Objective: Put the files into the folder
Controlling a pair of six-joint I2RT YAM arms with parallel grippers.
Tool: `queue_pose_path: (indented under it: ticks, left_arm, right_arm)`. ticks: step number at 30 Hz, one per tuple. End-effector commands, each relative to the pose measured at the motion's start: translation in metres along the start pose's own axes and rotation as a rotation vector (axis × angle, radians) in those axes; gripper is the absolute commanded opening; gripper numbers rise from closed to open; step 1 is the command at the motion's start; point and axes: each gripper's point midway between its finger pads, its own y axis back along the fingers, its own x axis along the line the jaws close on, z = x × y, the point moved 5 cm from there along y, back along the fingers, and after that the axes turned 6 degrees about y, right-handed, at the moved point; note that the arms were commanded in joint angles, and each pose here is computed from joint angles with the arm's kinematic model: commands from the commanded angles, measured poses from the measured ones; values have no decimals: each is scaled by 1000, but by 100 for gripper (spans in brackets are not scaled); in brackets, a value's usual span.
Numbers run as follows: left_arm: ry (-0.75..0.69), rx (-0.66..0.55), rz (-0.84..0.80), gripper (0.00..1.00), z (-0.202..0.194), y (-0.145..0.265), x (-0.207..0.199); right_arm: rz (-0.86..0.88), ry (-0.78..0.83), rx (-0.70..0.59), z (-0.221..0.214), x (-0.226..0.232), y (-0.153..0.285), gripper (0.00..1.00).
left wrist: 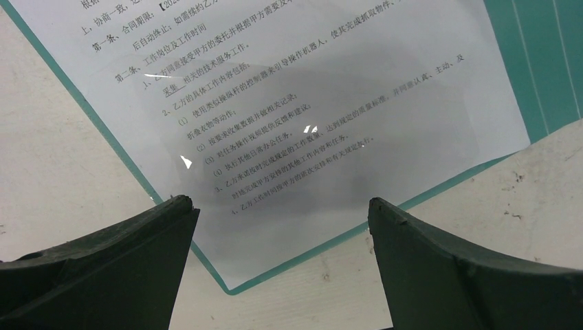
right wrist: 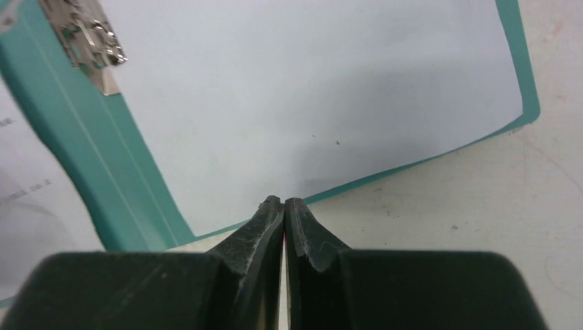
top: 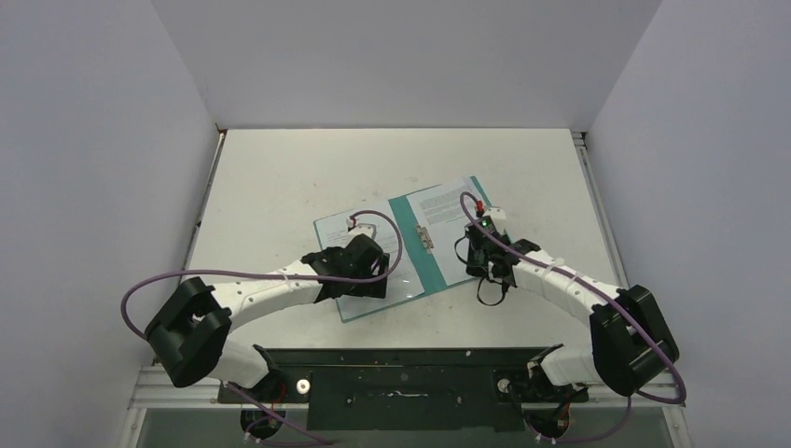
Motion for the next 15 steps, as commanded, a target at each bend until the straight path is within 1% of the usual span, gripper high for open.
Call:
queue_pose_path:
  ticks: [1,6,15]
  left_arm:
    - [3,-64,-10,96,18,-4,-14]
    - [-1,-43,-3,97,17,-11,-17]
    - [-21,-1,24,97,4,-26,-13]
  right_arm:
    - [67,31,-76,34,11,21,6]
    - [83,46,-101,56,19,27,8]
    - [209,77,-157,103,58,31,9]
